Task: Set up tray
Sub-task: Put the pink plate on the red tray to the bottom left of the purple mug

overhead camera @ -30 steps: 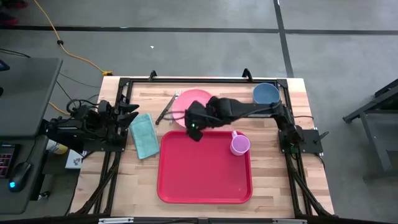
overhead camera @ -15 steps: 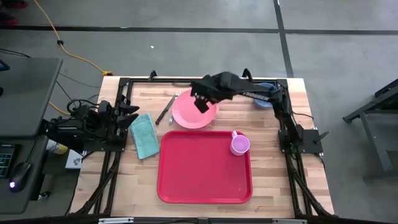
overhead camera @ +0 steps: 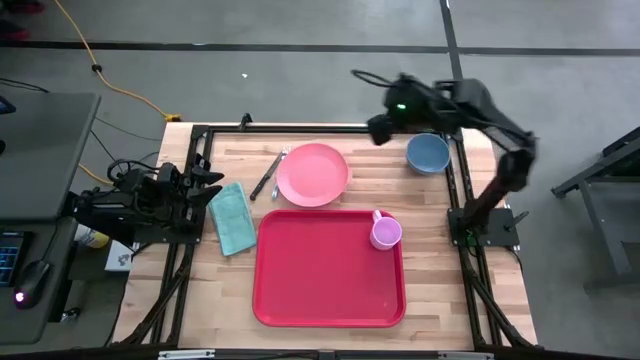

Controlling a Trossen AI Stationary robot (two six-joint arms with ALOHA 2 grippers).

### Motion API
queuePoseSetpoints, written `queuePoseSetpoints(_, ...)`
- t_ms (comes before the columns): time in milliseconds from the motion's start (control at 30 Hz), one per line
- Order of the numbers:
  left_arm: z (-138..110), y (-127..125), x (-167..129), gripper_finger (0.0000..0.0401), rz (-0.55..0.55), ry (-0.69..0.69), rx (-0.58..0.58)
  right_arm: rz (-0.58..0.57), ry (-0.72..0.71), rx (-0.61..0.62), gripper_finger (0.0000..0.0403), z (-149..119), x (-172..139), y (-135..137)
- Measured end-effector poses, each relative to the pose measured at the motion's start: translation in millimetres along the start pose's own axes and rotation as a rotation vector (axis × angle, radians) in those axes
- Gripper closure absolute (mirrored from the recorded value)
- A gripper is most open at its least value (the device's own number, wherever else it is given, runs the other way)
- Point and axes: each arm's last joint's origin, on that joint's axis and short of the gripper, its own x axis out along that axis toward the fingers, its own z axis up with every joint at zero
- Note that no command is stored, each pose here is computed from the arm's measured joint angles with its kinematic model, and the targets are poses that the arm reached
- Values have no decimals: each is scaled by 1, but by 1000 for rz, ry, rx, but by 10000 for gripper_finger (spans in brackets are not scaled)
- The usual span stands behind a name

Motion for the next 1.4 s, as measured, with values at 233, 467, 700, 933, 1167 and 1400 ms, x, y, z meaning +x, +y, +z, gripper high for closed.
queuePoseSetpoints(233,0,0,0,222,4,0,-6,30,67,170,403,-72,21,-30)
queuePoseSetpoints(467,0,1,0,222,24,-3,-43,309,-11,396,403,-141,99,-21)
queuePoseSetpoints(700,1,1,0,222,47,-12,-112,513,-82,646,402,-187,157,-20)
queuePoseSetpoints(933,1,2,0,222,58,-15,-139,623,-116,715,402,-198,176,-33)
queuePoseSetpoints(1167,1,2,0,222,70,-17,-145,569,-101,673,375,-191,187,-50)
queuePoseSetpoints(1400,1,2,0,222,84,-20,-157,551,-64,571,293,-185,197,-68)
